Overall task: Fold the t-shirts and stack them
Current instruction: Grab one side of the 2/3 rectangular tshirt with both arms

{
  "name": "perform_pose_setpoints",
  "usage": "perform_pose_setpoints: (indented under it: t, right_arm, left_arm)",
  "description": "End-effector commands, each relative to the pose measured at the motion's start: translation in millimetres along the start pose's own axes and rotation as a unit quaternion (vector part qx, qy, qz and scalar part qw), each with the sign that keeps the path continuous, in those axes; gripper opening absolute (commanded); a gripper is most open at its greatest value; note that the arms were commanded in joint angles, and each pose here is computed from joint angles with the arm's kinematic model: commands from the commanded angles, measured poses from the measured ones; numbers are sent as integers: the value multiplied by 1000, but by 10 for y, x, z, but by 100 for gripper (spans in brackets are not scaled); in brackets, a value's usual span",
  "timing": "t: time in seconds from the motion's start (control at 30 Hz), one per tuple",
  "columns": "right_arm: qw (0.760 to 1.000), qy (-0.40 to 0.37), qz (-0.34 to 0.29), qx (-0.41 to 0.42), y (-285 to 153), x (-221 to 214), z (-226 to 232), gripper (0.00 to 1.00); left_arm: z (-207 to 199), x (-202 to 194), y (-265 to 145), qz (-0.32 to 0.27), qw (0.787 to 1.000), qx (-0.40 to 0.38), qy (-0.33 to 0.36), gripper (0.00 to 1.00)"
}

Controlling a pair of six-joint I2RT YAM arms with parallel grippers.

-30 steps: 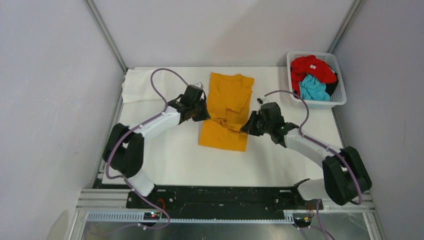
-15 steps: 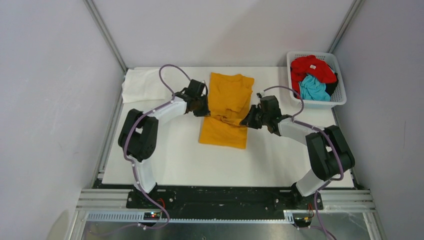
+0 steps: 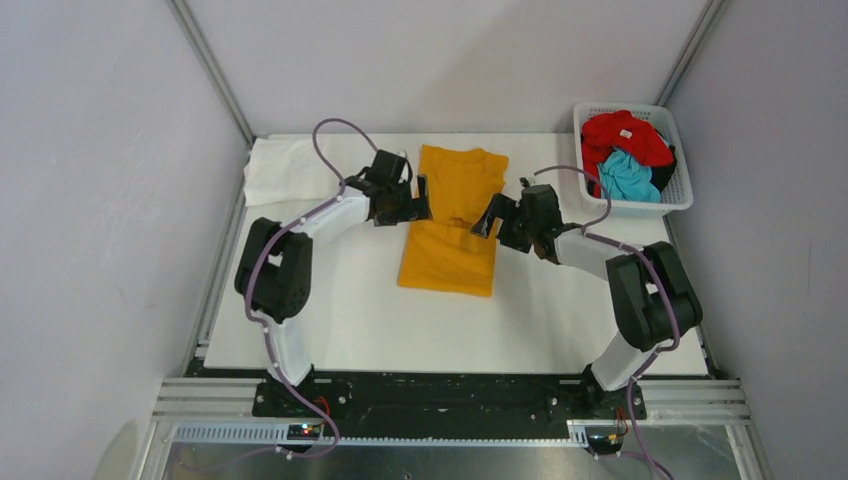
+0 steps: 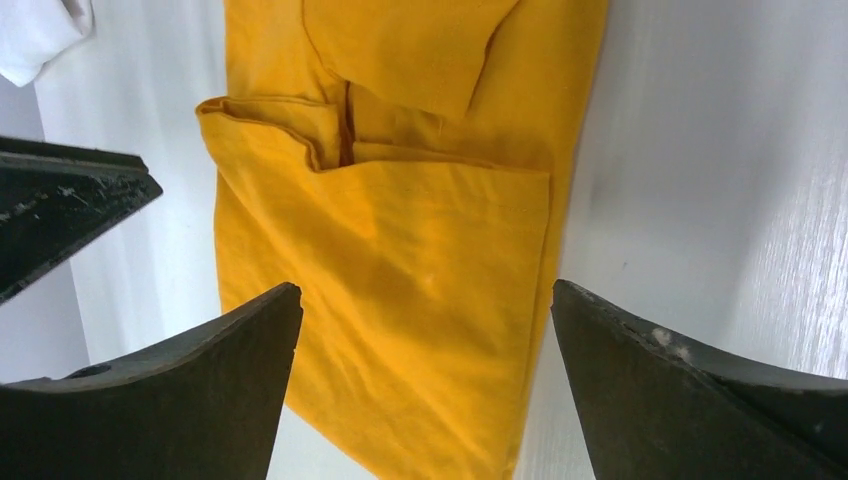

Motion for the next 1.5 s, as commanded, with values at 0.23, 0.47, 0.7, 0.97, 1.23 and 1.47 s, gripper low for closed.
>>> perform_pose_setpoints:
  t: [0.23, 0.47, 0.7, 0.97, 1.23, 1.47]
  right_arm:
    - [1000, -17, -12, -21, -605, -520, -81, 99]
    - [999, 9, 16, -43, -799, -949, -368, 98]
    - [998, 13, 3, -62, -724, -1010, -406, 84]
    - [998, 19, 6, -56, -633, -1068, -369, 70]
    - [998, 32, 13, -57, -504, -1126, -392, 53]
    - [996, 34, 30, -81, -471, -1249, -502, 38]
  left_arm:
    - [192, -881, -617, 22, 998, 12, -56, 100]
    - [183, -1408, -593, 42, 995, -20, -87, 99]
    - [163, -1509, -417, 66, 992, -24, -101, 68]
    - [42, -1663, -366, 85, 992, -27, -91, 46]
    - [188, -1778, -234, 102, 989, 20, -103, 3]
    - [274, -1772, -209, 93, 988, 46, -112, 0]
Point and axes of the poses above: each gripper's point midway between its finger pads, its own y axis out along the fingers, its own z axis along the line the jaws close on, x = y × z, the point moved 1 cm from there along -y, back along the fingers, and after that the axes turned 12 degrees about y, right-handed, at the moved point
